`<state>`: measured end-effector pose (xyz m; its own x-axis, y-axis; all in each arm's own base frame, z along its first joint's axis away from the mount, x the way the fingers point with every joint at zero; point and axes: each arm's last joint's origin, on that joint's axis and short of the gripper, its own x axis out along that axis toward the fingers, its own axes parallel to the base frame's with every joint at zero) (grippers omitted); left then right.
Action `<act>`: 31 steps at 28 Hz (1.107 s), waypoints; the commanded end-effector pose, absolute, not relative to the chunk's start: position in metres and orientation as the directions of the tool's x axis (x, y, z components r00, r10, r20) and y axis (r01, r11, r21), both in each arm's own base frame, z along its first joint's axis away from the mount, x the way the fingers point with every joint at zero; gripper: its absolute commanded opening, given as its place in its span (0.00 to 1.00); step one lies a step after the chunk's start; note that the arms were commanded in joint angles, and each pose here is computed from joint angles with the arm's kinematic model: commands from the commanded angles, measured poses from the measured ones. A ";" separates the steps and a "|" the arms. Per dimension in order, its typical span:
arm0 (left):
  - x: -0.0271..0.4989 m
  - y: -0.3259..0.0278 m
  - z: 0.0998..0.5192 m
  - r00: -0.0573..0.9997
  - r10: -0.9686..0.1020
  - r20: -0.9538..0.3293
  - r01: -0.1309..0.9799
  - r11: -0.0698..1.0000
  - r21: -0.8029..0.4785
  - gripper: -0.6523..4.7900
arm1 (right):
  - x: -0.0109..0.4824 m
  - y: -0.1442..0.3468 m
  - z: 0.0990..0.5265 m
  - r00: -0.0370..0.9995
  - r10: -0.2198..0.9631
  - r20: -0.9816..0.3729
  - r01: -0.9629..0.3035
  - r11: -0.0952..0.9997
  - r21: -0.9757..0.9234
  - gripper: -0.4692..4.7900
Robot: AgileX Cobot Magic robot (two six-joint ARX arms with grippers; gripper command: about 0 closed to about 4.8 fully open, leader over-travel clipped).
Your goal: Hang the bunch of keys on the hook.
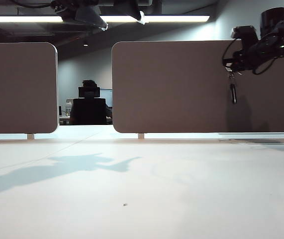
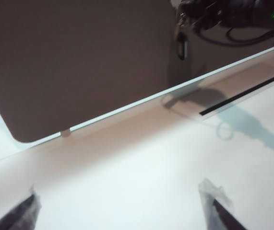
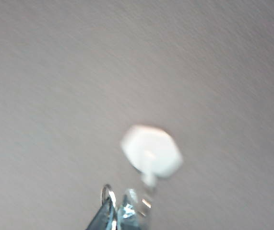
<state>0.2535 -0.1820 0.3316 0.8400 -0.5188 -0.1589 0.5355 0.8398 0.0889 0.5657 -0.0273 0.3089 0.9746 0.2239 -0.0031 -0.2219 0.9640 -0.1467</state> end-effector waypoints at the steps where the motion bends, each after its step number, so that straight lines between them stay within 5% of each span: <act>1: 0.255 -0.180 0.337 0.848 -0.515 -0.124 0.527 0.846 0.087 1.00 | 0.567 -0.026 0.314 0.974 0.221 0.059 -0.209 0.965 -0.159 0.08; 15: 0.257 -0.176 0.339 0.855 -0.504 -0.118 0.515 0.853 0.088 1.00 | 0.582 -0.040 0.279 0.988 0.150 0.039 -0.143 0.979 -0.145 0.08; 31: 0.257 -0.176 0.338 0.855 -0.503 -0.127 0.515 0.852 0.091 1.00 | 0.580 -0.037 0.295 0.973 0.215 0.088 -0.199 0.967 -0.159 0.08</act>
